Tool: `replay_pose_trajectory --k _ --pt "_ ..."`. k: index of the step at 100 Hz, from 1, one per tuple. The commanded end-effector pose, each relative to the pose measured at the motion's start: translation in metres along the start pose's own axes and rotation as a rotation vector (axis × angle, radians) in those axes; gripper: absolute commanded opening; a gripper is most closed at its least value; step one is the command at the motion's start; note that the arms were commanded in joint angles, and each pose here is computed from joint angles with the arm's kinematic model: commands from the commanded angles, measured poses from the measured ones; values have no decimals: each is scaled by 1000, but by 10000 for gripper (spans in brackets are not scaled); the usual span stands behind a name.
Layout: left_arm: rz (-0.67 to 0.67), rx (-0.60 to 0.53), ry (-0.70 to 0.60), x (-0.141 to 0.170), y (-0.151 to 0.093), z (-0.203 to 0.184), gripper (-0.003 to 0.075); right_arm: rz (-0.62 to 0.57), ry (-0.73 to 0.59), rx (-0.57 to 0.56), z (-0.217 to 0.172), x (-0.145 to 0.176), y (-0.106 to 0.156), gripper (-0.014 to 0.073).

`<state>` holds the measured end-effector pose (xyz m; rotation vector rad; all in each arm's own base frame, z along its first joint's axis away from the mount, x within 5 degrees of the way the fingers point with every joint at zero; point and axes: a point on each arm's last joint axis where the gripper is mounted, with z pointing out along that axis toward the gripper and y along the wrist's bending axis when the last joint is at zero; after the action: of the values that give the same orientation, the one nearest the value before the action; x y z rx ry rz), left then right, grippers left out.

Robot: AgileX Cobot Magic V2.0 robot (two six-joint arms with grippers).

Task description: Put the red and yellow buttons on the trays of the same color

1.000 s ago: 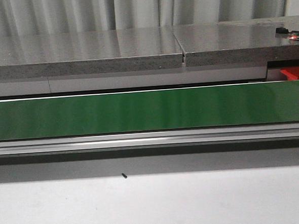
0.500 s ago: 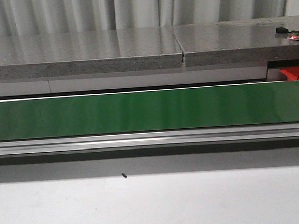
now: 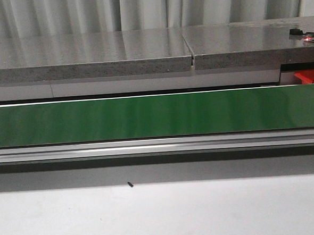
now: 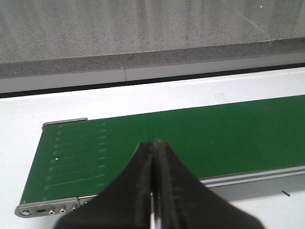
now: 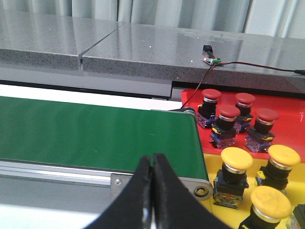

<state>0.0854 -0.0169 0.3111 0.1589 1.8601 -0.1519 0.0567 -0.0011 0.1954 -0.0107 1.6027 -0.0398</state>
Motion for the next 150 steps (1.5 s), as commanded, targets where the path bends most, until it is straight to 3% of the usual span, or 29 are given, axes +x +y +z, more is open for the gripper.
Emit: replay_pose_trajectory --k 1,94,112,128,150 --pt "-14 -3 -94 -15 0 -3 -20 -5 -126 3 -3 -15 0 -69" --pt "-14 -3 -94 -15 0 -3 -20 -5 -126 3 -3 -15 0 -69" --pt "28 -49 -189 -18 4 -2 -20 -5 -126 3 -3 -15 0 -69" --pt "94 -111 -306 3 9 -1 -20 -5 -126 3 -3 -15 0 -69" --pt "85 -119 -388 48 9 2 -20 -6 -132 3 -3 -15 0 -69"
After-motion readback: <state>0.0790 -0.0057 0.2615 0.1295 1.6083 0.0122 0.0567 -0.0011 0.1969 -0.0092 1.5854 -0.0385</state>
